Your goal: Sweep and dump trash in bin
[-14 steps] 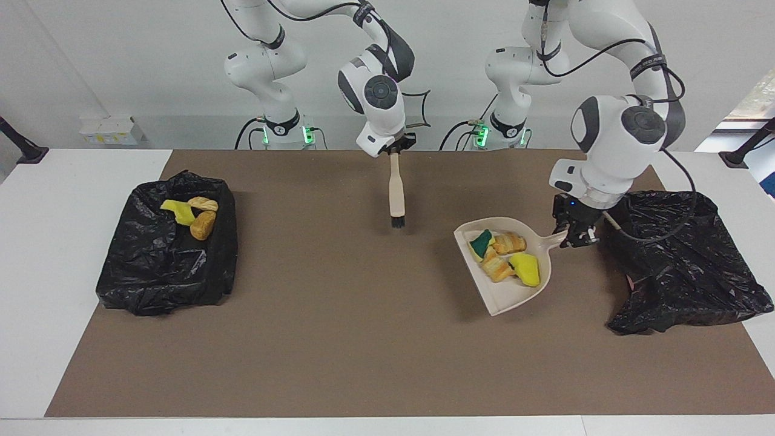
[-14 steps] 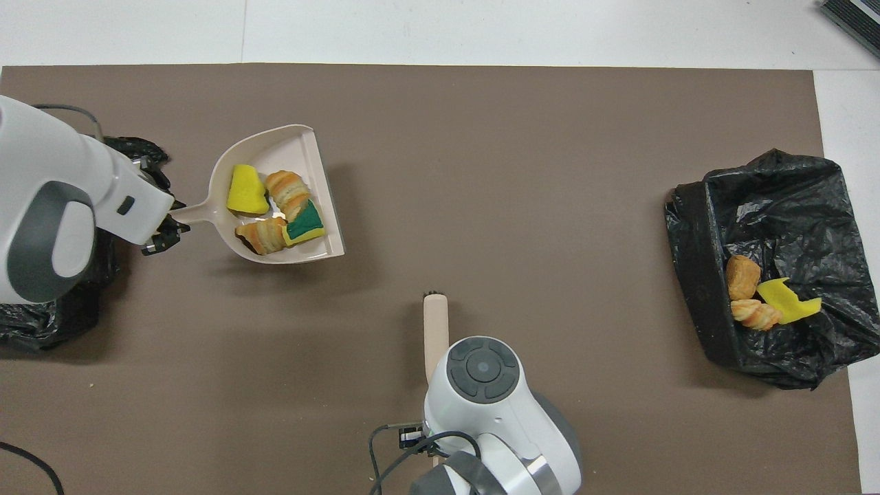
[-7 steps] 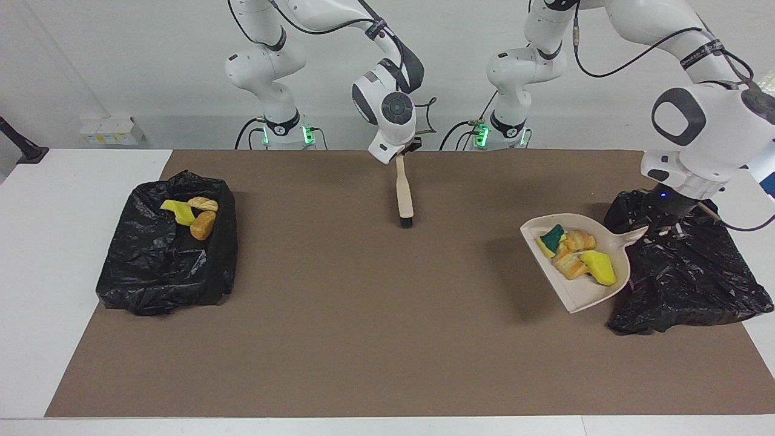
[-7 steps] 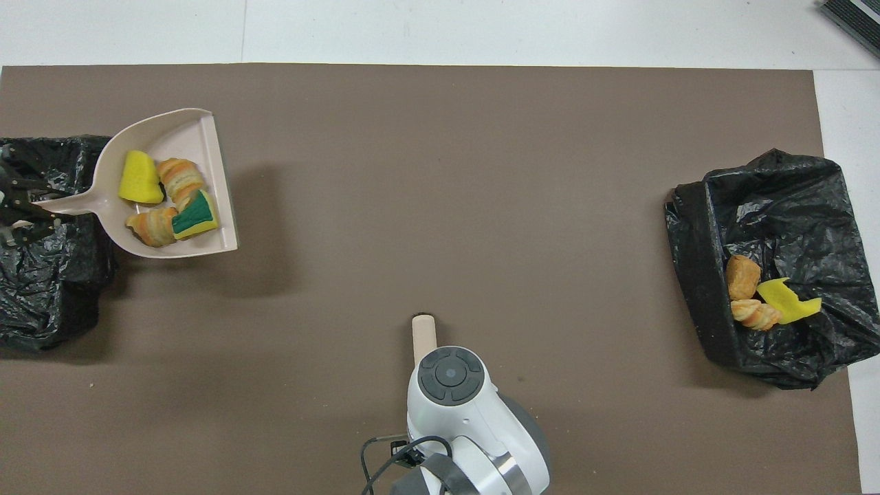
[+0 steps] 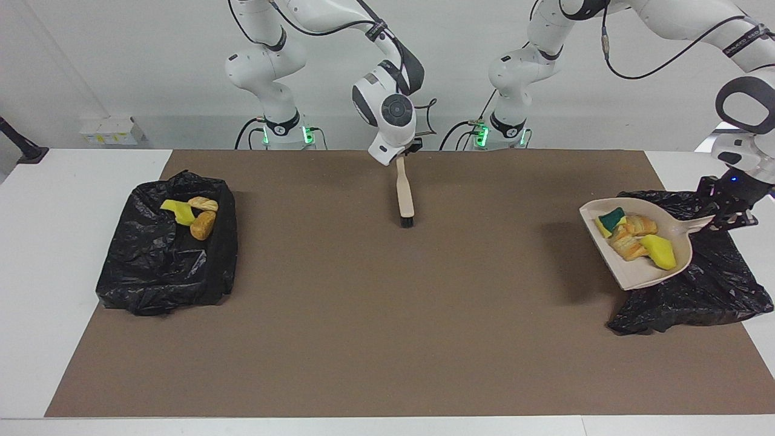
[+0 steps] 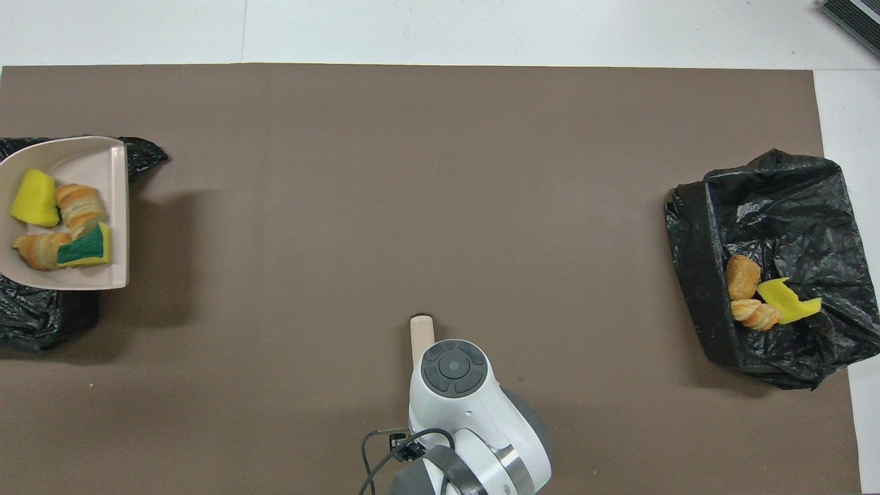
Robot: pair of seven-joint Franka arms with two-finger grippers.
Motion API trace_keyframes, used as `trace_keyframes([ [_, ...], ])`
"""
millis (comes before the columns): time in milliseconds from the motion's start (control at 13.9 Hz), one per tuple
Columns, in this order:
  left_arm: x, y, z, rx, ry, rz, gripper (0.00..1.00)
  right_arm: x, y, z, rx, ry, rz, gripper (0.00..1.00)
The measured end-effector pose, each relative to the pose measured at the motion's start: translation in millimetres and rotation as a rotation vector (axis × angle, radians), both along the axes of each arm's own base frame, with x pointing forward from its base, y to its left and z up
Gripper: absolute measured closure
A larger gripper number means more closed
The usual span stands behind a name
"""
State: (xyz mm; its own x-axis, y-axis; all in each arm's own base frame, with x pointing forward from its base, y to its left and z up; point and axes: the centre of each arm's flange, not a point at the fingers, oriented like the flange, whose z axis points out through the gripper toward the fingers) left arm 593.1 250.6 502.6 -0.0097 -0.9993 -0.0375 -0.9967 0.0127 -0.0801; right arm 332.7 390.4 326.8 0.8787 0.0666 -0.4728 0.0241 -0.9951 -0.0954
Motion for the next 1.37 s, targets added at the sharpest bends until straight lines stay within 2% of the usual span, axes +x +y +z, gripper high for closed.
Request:
trace_keyframes([
  [144,-6,35,10,0.060,-0.001,-0.048,0.68,26.3,-5,17,0.026,-0.036,-0.037,0.16],
  [288,-5,55,19,0.136,0.001,-0.068,0.68,65.0,-25,38,0.036,-0.101,-0.083,0.00],
  [505,4,64,28,0.257,-0.012,-0.100,0.68,128.9,-78,78,0.044,-0.210,-0.189,0.00],
  [649,7,68,32,0.351,0.000,-0.129,0.68,172.3,-130,108,0.055,-0.279,-0.284,0.00],
  [793,10,67,37,0.468,0.023,-0.138,0.68,202.5,-171,135,0.075,-0.336,-0.349,0.00],
  [937,13,62,38,0.549,0.037,-0.092,0.68,221.7,-202,164,0.105,-0.397,-0.357,0.00],
  [1082,16,57,39,0.628,0.047,-0.061,0.68,229.7,-227,191,0.124,-0.455,-0.352,0.00],
  [1154,17,51,39,0.670,0.054,-0.062,0.68,230.0,-236,203,0.117,-0.484,-0.344,0.00],
  [1370,17,22,35,0.800,0.054,-0.033,0.68,219.0,-249,239,0.017,-0.592,-0.279,0.00],
])
